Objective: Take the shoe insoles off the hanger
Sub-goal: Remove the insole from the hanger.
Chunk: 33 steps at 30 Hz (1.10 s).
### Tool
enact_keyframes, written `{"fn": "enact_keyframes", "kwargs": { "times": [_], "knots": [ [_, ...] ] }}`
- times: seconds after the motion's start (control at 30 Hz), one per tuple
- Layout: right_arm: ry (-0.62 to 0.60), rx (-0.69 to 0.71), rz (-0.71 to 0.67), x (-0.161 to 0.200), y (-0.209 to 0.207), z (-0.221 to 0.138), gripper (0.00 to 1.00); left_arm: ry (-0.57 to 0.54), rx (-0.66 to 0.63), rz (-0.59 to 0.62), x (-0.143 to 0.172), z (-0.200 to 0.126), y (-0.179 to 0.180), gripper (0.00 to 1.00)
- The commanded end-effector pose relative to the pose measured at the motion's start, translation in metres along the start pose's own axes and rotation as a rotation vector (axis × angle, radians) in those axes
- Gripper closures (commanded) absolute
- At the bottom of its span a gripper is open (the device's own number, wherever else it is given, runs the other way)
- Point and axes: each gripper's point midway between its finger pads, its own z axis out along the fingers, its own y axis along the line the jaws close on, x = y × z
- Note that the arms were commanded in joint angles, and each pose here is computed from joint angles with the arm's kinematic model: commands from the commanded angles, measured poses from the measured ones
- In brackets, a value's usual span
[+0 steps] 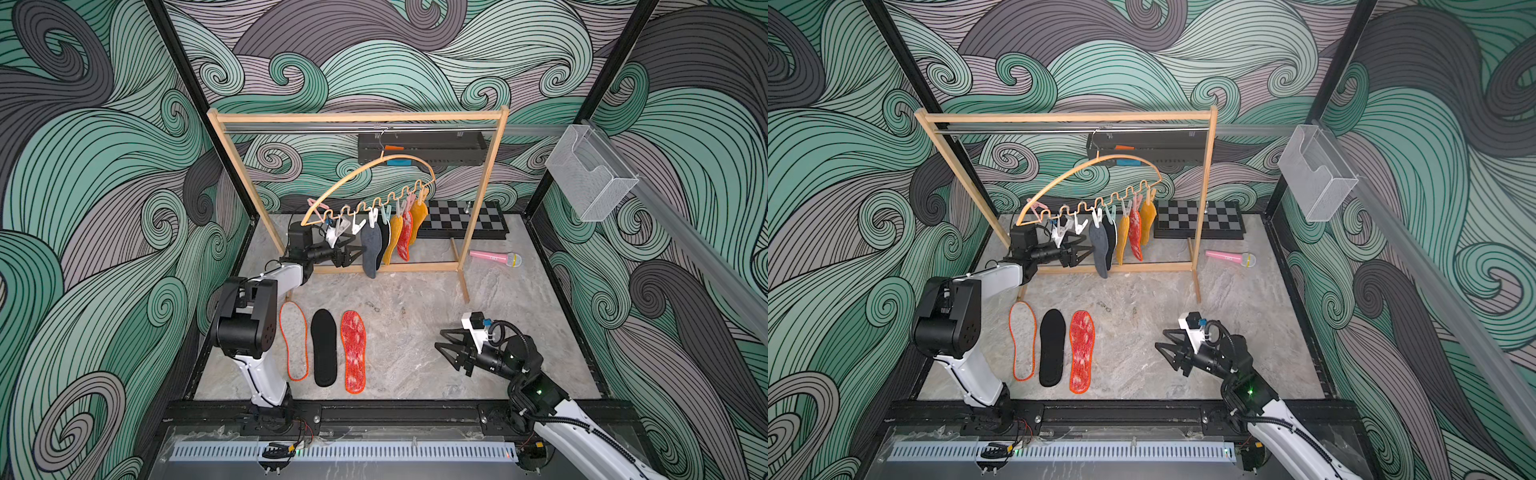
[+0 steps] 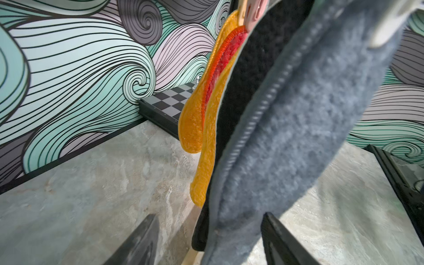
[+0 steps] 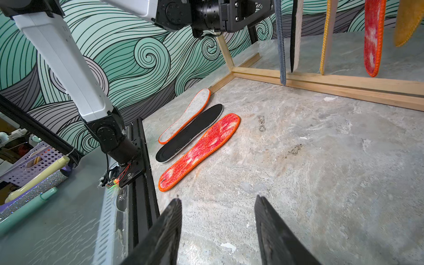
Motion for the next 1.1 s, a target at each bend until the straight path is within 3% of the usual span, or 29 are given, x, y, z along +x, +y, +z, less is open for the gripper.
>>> {"fn": "enact_keyframes", "kwargs": {
  "times": [0.0, 0.3, 0.8, 0.93, 1.07],
  "knots": [
    [-0.030, -0.003, -0.016, -0.005, 0.001, 0.001, 0.47, -0.047, 0.142, 0.093, -0.012, 0.003, -0.014, 0.29],
    [-0.023, 0.006, -0.012, -0.003, -0.001, 0.001, 0.46, -0.073, 0.317, 0.092, -0.022, 0.004, -0.042, 0.29],
    [-0.019, 0.007, -0.016, -0.002, -0.001, 0.002, 0.46, 0.016, 0.514, 0.070, 0.001, 0.046, -0.095, 0.39],
    [-0.016, 0.007, -0.017, -0.002, -0.001, 0.002, 0.46, 0.032, 0.535, 0.052, 0.007, 0.052, -0.100, 0.47],
    [-0.017, 0.007, -0.019, -0.002, 0.000, 0.002, 0.46, 0.050, 0.538, 0.038, 0.010, 0.056, -0.102, 0.70]
  ]
}}
